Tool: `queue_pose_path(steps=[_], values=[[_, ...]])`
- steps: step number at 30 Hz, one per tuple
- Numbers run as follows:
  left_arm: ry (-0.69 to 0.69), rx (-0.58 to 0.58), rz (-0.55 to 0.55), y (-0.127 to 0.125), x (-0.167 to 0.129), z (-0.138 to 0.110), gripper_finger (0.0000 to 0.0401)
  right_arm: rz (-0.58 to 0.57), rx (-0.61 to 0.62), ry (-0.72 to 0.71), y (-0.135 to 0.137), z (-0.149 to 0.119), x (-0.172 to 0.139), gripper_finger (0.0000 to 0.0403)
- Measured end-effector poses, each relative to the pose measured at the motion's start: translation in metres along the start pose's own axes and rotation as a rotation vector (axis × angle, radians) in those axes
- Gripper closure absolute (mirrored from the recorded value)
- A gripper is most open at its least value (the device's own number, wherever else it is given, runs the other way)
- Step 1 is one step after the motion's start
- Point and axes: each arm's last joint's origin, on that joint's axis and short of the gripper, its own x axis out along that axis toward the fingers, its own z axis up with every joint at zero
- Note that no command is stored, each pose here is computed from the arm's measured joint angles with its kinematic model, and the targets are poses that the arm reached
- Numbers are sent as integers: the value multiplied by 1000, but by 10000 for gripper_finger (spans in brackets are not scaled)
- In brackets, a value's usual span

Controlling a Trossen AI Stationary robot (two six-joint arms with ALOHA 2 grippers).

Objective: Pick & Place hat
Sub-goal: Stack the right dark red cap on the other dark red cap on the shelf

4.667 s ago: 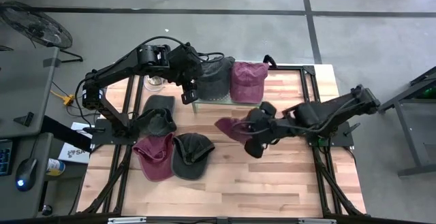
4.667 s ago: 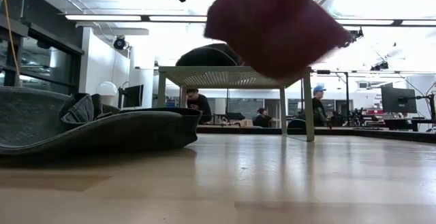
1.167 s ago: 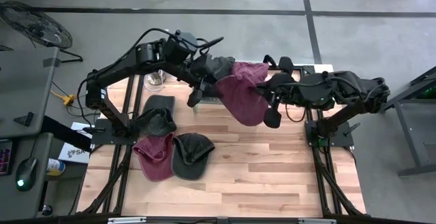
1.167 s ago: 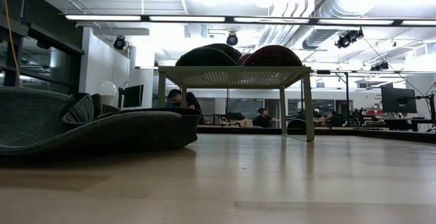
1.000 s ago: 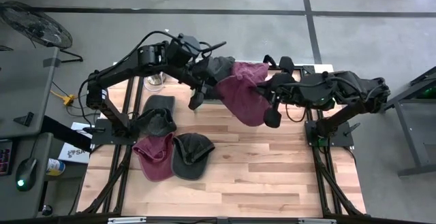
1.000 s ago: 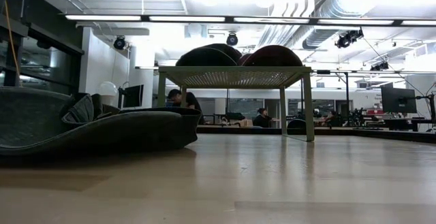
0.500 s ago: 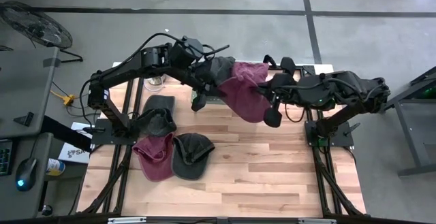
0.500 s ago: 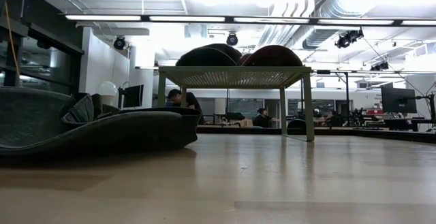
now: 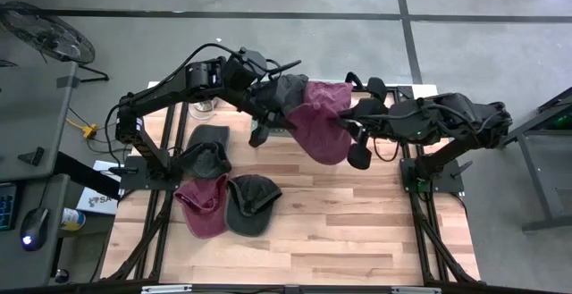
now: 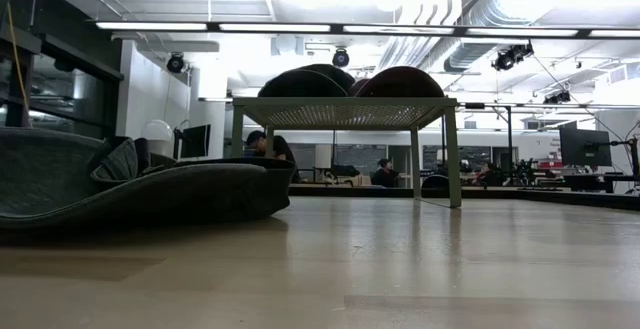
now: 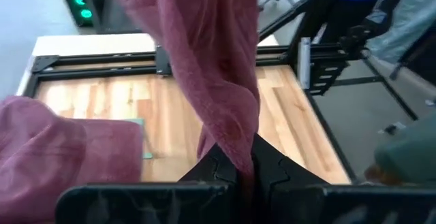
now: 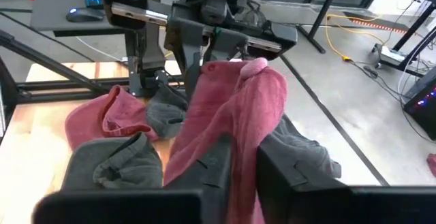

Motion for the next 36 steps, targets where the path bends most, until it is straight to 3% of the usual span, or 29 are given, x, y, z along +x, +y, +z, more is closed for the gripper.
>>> queue_pose_path(steps=[15,22,30,36], values=[[-28,54,-227,-12,1,1,401,133,-27,12,0,-1,-5,220],[-28,87,-279,-23,4,2,401,138,-101,6,0,0,-4,213],[-25,95,-295,-29,6,2,401,250,-83,-14,-8,4,3,212],[-20,83,-300,-29,6,2,401,269,-119,6,-7,2,19,211]])
